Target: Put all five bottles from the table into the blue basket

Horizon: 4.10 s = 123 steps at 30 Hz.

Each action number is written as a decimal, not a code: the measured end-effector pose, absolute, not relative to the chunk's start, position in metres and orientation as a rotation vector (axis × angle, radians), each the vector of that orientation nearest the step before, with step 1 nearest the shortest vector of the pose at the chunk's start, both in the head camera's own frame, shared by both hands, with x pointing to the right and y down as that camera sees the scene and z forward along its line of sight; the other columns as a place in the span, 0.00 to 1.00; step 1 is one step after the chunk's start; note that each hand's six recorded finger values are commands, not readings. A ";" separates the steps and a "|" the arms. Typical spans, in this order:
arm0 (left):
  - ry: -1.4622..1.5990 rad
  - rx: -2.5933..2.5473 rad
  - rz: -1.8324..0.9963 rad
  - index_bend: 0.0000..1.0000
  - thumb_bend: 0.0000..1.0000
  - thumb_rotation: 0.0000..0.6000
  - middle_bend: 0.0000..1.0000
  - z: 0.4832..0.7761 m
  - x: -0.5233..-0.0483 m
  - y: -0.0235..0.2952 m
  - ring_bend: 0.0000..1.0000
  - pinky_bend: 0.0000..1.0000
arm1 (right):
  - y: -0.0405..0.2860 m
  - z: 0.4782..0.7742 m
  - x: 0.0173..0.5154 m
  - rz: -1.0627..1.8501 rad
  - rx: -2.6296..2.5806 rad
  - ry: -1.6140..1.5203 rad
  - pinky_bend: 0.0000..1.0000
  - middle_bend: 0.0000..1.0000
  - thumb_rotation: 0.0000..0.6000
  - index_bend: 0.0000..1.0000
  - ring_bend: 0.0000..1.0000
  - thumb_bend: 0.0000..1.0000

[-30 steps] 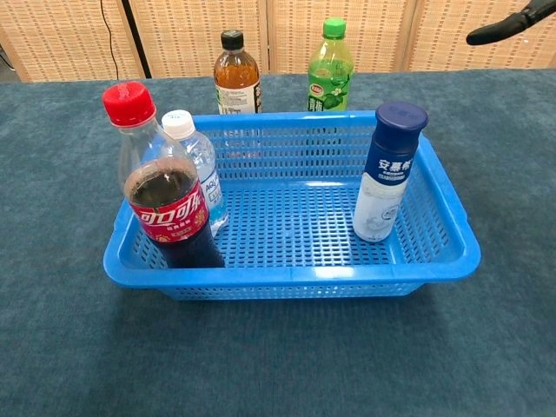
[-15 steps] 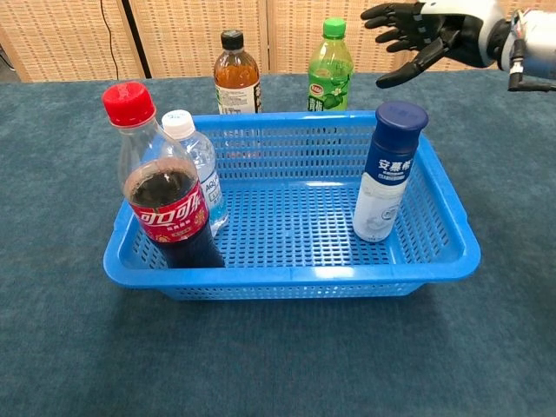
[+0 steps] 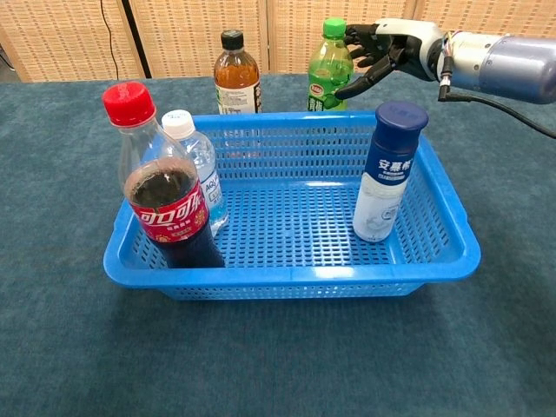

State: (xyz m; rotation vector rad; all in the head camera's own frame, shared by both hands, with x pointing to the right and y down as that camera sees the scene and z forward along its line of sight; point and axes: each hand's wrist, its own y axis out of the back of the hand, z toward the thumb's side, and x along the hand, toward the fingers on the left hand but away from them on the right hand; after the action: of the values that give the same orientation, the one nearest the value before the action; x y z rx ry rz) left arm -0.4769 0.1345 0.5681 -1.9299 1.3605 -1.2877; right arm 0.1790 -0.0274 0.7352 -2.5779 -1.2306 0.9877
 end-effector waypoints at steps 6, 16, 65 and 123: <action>1.357 -1.930 -1.298 0.00 0.37 1.00 0.00 0.570 -0.477 0.134 0.00 0.00 | -0.028 0.742 0.168 0.980 -2.596 -1.292 0.19 0.33 1.00 0.24 0.23 0.00; 1.366 -1.932 -1.292 0.00 0.37 1.00 0.00 0.569 -0.478 0.134 0.00 0.00 | -0.028 0.747 0.156 0.955 -2.646 -1.376 0.57 0.62 1.00 0.58 0.54 0.32; 1.320 -1.975 -1.270 0.00 0.37 1.00 0.00 0.570 -0.466 0.138 0.00 0.00 | 0.029 0.648 0.189 0.602 -2.736 -0.931 0.57 0.57 1.00 0.53 0.50 0.32; 1.163 -2.371 -1.067 0.00 0.19 1.00 0.00 0.646 -0.336 0.006 0.00 0.00 | 0.144 0.569 0.402 1.051 -1.859 -1.199 0.00 0.00 1.00 0.00 0.00 0.00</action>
State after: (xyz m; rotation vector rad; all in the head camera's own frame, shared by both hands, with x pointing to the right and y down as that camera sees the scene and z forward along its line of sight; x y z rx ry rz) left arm -0.3360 0.0063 0.6461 -2.3707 1.1630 -1.0666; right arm 0.4018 0.1435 0.5691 -1.8590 -1.1993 1.0507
